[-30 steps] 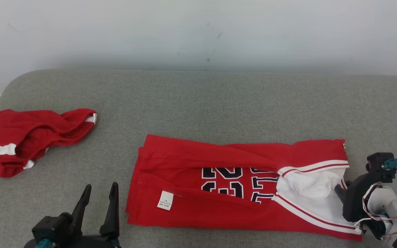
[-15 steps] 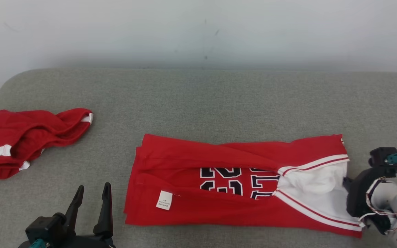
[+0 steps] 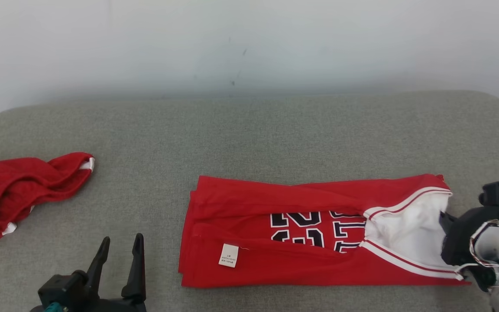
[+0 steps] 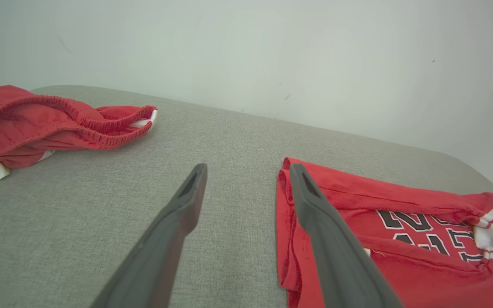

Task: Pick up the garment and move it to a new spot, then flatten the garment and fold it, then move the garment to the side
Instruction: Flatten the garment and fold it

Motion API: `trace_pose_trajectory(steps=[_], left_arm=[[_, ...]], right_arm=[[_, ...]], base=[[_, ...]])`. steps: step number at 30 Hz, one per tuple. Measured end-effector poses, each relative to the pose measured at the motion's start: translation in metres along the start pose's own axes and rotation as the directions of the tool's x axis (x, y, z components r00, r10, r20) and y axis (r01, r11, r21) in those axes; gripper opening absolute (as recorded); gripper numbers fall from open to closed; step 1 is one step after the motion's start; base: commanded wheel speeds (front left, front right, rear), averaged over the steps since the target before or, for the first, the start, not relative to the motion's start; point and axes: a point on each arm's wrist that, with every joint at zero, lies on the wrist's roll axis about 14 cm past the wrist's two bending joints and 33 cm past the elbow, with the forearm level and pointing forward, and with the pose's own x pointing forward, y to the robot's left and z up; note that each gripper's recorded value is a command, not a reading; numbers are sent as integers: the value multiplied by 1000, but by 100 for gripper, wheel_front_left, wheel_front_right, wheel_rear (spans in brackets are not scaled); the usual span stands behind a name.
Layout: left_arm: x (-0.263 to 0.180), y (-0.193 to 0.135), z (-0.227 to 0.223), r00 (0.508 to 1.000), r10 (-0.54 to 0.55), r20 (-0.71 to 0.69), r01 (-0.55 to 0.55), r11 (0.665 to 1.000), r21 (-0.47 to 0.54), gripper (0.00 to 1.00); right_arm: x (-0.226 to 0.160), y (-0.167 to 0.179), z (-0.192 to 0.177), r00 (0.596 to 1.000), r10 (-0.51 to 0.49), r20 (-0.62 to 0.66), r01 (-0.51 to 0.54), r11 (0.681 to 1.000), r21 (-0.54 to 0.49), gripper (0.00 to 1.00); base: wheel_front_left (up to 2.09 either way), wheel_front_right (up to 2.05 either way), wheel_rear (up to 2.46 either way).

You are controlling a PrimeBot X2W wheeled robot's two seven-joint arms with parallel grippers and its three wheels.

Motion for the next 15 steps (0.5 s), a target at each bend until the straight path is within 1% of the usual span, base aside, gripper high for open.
trace_pose_trajectory(steps=[4, 9, 15], left_arm=[[-1, -8, -1, 1000, -28, -2, 28, 1000, -1, 100], [-3, -13, 1, 999, -41, 4, 41, 999, -4, 100], [-7, -18, -1, 998, -59, -2, 59, 998, -7, 100]], right_arm=[[-4, 31, 15, 994, 82, 76, -85, 996, 35, 0], [-13, 72, 31, 969, 199, 143, -200, 980, -9, 0], [-30, 117, 48, 923, 330, 199, -323, 944, -67, 0]], base=[[0, 0, 0], [0, 0, 0], [0, 0, 0]])
